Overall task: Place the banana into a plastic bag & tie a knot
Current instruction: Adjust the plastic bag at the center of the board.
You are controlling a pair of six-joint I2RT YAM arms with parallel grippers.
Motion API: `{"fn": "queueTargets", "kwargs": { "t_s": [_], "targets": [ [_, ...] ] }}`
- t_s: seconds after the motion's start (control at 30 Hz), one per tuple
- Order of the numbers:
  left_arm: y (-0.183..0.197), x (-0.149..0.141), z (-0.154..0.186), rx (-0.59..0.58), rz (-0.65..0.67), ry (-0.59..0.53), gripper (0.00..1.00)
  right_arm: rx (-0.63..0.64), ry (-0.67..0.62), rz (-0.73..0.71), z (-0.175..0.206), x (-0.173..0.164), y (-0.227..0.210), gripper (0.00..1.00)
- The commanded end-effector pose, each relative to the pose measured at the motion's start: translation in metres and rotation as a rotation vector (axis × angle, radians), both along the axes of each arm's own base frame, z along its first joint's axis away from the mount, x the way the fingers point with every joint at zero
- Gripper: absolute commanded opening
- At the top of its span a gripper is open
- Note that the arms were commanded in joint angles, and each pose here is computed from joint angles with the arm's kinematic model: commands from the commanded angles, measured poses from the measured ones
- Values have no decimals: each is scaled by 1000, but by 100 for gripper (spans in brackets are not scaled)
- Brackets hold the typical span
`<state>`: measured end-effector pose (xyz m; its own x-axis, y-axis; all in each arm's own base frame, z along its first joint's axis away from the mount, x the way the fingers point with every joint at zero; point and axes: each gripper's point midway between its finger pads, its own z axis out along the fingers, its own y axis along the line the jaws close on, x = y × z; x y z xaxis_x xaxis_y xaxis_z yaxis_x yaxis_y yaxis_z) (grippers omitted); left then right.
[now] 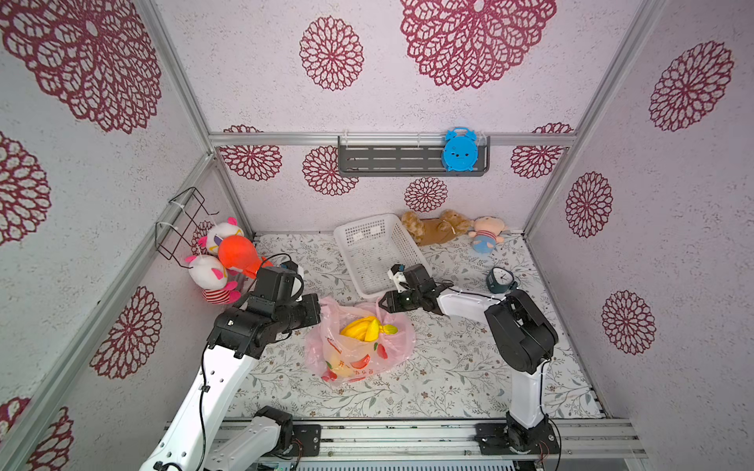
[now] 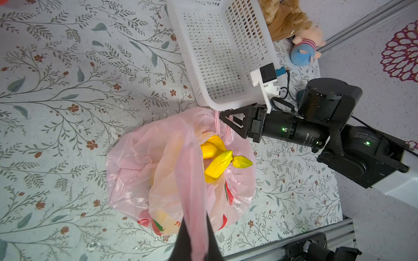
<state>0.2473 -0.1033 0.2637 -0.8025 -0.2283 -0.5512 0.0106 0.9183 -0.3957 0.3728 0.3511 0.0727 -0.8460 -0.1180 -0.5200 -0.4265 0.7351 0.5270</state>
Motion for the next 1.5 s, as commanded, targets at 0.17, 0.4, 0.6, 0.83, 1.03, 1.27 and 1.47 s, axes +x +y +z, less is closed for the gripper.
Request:
{"fn": "queueTargets", "kwargs": {
  "t_s": [0.17,0.4,0.6,0.83,1.03,1.27,1.47],
  "targets": [
    [-2,3,1,4,-5,-6,0,-104,-351,-185,113,-2,-54,0],
    [-2,21,7,31,11,-4,0,-147,-662,-448,238,-43,-137,0],
    [-19,38,35,-11,-32,-18,0,-38,-757,-434,297,-71,-152,0],
    [-19,43,68,23,-51,-26,0,12,-902,-326,345,-91,-158,0],
    [-22,56,71,99,-68,12,0,82,-936,-108,360,-102,-139,0],
    [-17,75,59,198,-64,45,7,198,-830,144,337,-93,-105,0],
    [-29,79,69,157,-127,-29,55,238,-783,96,330,-64,-118,0]
  ]
}}
